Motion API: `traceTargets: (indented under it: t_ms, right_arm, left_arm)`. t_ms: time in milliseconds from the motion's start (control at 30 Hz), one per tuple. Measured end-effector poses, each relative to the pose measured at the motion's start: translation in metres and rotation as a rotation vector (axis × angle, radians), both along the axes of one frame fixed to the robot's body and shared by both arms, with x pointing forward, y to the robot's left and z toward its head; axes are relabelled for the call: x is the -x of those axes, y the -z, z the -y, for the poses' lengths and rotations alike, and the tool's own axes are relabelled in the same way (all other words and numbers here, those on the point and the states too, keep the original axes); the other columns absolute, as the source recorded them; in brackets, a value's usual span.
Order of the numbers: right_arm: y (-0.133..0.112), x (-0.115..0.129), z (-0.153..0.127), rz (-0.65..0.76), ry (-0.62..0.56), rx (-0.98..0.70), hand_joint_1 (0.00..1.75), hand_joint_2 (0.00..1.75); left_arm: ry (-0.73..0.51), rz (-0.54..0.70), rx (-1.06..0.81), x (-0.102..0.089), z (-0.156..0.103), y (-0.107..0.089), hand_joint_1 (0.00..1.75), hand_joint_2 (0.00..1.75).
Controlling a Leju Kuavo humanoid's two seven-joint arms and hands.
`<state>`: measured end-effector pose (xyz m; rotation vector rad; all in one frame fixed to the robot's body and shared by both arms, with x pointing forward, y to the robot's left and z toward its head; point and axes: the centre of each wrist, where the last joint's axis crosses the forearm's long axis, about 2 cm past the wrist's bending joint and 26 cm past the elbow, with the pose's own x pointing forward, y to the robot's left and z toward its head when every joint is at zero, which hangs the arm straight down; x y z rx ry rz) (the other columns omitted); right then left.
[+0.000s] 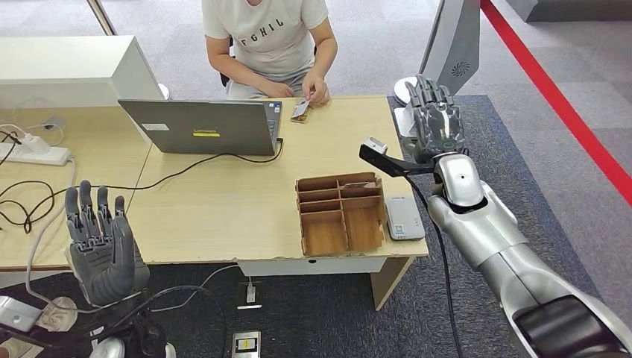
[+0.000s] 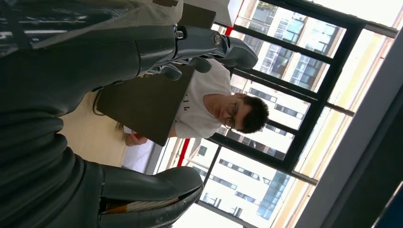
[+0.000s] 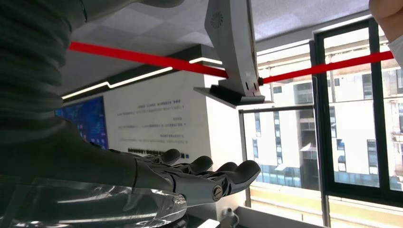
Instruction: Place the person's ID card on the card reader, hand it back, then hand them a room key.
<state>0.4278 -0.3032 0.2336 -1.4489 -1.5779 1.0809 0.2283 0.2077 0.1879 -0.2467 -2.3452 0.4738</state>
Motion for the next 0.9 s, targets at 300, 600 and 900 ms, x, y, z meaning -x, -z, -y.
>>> traceTargets:
  t_ms: [300,600,900]
  right_arm:
    - [0.003,0.004,0.001,-0.007,-0.004,-0.016,0.00,1.75]
    - [0.025,0.077,0.009,-0.149,-0.158,-0.282,0.00,1.75]
    - [0.009,0.075,0.005,-0.096,-0.201,-0.265,0.00,1.75]
  left_arm:
    - [-0.004,-0.002,0.000,0.001,-0.001,0.000,0.00,1.75]
    - [-0.066,-0.017,0.006,0.010,-0.011,-0.001,0.00,1.75]
    - [-0.051,0.002,0.029,0.003,-0.010,-0.009,0.00,1.75]
